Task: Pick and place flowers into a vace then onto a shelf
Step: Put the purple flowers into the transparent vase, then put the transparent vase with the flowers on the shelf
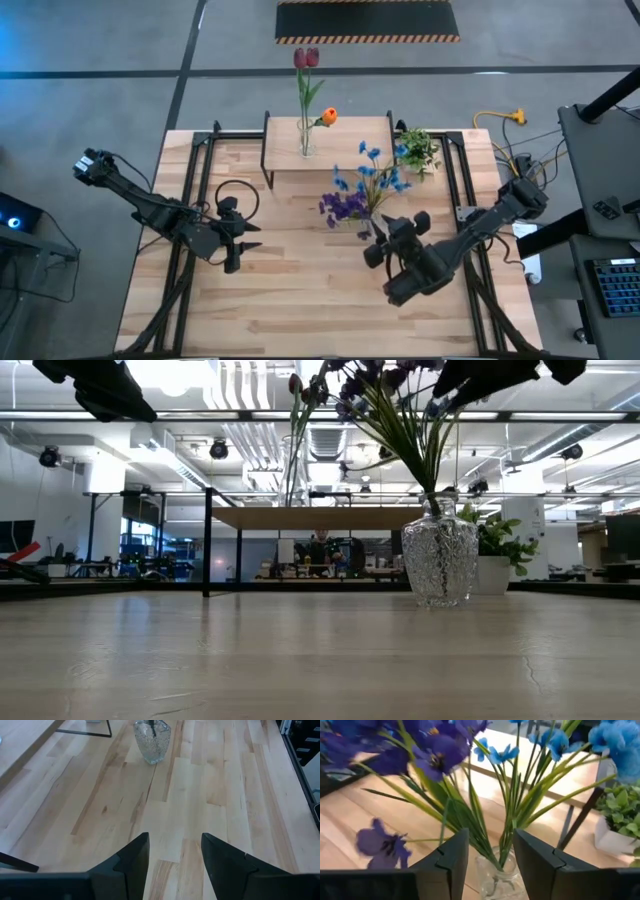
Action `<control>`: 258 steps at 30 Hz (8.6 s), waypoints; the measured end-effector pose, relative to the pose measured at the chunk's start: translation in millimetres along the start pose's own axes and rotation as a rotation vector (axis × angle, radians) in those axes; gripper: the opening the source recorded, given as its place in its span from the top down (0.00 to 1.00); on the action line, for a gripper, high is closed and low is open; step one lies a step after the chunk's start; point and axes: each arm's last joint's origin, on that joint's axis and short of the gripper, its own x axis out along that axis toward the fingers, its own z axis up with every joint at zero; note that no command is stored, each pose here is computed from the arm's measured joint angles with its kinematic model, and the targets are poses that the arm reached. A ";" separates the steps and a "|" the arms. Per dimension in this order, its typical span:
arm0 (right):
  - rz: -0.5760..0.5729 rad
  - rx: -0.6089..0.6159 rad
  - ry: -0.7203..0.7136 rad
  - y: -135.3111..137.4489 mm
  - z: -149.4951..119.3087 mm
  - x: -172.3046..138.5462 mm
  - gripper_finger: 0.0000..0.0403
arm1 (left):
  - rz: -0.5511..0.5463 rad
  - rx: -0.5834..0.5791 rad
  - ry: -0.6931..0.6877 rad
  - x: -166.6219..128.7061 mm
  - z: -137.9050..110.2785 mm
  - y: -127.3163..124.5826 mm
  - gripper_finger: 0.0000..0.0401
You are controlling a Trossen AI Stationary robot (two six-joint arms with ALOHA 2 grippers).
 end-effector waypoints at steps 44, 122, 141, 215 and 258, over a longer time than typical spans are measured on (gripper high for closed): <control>0.122 -0.037 0.097 -25.7 -65.6 -45.2 0.87 | 0.176 -0.193 -0.384 155.4 58.8 -4.1 0.59; 0.120 0.024 -0.059 -45.9 -123.9 28.0 0.22 | -0.058 -0.006 -0.046 -5.2 81.4 5.3 0.59; 0.039 -0.044 -0.007 -51.8 -122.6 48.3 0.14 | 0.003 -0.079 0.036 42.8 77.5 -12.4 0.59; 0.004 0.002 -0.103 -34.4 -103.4 91.9 0.51 | 0.010 -0.061 0.057 44.4 74.5 -12.8 0.59; -0.022 0.039 -0.216 -33.1 -100.0 91.3 0.60 | 0.017 -0.054 0.075 45.0 71.9 -11.9 0.59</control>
